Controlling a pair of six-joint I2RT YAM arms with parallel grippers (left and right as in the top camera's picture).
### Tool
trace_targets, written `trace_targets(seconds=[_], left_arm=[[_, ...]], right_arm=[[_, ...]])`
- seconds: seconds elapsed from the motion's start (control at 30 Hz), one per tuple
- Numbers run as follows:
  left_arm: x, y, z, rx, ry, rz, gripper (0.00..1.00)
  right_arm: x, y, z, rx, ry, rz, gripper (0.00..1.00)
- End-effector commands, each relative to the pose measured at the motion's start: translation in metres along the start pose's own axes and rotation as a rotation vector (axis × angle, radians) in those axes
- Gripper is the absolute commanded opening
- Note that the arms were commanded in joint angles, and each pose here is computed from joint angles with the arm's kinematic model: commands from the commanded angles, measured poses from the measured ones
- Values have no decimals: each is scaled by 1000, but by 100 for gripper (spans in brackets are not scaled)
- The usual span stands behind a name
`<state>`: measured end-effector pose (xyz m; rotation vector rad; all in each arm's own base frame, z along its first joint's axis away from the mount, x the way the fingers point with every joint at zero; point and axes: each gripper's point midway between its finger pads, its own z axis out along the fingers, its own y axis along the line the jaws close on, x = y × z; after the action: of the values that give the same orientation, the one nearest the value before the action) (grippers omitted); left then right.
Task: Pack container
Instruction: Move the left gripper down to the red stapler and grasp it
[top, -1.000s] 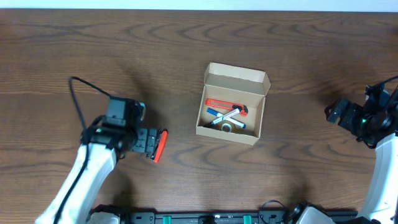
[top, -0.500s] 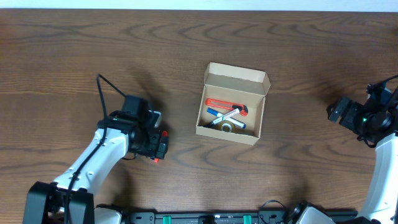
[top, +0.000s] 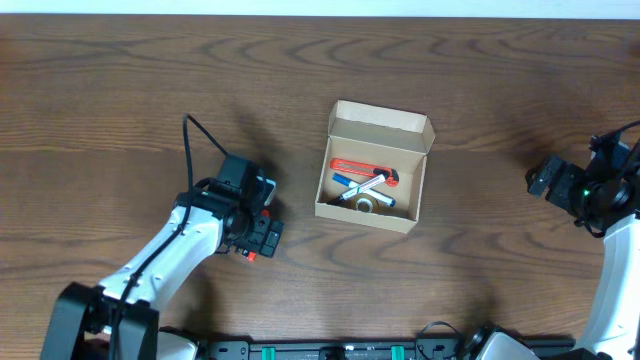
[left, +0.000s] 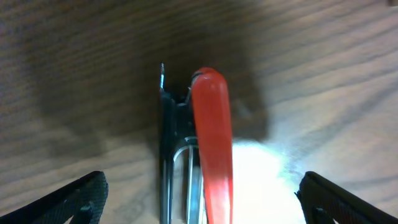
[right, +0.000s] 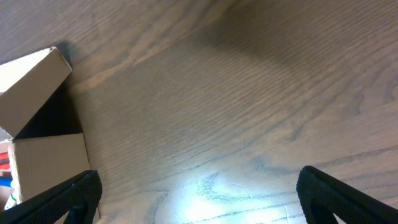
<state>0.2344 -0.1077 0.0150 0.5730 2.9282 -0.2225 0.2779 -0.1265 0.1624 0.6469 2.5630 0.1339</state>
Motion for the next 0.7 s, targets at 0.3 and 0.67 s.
trace_targets(seconds=[0.3, 0.67], left_arm=[[-7, 7, 13, -32, 17, -13, 93], [-10, 14, 15, -63, 7, -22, 89]], right_arm=[[2, 1, -4, 2, 1, -12, 99], [2, 1, -4, 2, 1, -12, 99]])
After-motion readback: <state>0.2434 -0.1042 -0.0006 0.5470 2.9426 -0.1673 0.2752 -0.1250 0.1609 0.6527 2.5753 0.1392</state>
